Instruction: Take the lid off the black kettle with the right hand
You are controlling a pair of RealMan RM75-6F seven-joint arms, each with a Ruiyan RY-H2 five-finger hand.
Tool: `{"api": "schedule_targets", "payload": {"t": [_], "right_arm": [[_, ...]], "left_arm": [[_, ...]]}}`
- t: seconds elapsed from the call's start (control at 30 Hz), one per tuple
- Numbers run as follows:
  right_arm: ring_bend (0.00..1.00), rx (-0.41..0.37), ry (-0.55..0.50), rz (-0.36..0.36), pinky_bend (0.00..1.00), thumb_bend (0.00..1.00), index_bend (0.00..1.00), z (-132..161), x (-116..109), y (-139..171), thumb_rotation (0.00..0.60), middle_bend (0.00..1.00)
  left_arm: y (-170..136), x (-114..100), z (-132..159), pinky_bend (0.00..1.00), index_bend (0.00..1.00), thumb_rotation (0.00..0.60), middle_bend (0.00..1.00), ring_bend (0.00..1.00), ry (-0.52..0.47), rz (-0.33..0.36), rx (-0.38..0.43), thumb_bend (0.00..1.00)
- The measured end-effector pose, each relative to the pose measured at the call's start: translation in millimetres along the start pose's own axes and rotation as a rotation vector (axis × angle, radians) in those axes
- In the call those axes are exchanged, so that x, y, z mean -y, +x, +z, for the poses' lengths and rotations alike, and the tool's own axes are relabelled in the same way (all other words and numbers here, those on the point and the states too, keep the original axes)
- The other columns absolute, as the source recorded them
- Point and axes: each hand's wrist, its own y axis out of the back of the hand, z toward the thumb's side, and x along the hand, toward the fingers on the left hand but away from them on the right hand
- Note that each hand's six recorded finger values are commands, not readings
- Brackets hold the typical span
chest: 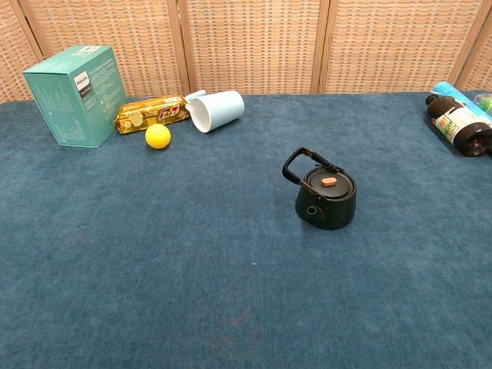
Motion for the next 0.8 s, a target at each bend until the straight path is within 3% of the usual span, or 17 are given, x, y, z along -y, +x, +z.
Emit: {"api": "schedule_targets", "payload": {"t": [0.37,0.57,0.7,0.8], "right_arm": [[0.0,-0.04,-0.006,0.043,0.0,0.0,0.0,9.0,8.4,-4.8,0.6,0.0],[0.0,-0.171,-0.027,0.117,0.0,0.0,0.0,34.8,14.9,-32.2,0.6,0.0],[0.0,-0.306,-0.091,0.178,0.0,0.01,0.01,68.7,18.2,-69.6,0.6,0.0],[0.0,-0.409,-0.125,0.219,0.0,0.13,0.05,100.5,22.0,-98.6,0.6,0.02]], "left_arm": [[2.5,1.6,-2.3,0.0,0.0,0.6,0.0,0.0,0.001,-0.006,-0.012,0.08],[4.4,1.6,-2.0,0.0,0.0,0.6,0.0,0.0,0.003,-0.004,-0.015,0.08],[6.0,0.9,-3.4,0.0,0.0,0.6,0.0,0.0,0.003,0.001,-0.023,0.08],[8.4,3.3,-6.9,0.0,0.0,0.6,0.0,0.0,0.004,-0.009,-0.037,0.08]]}}
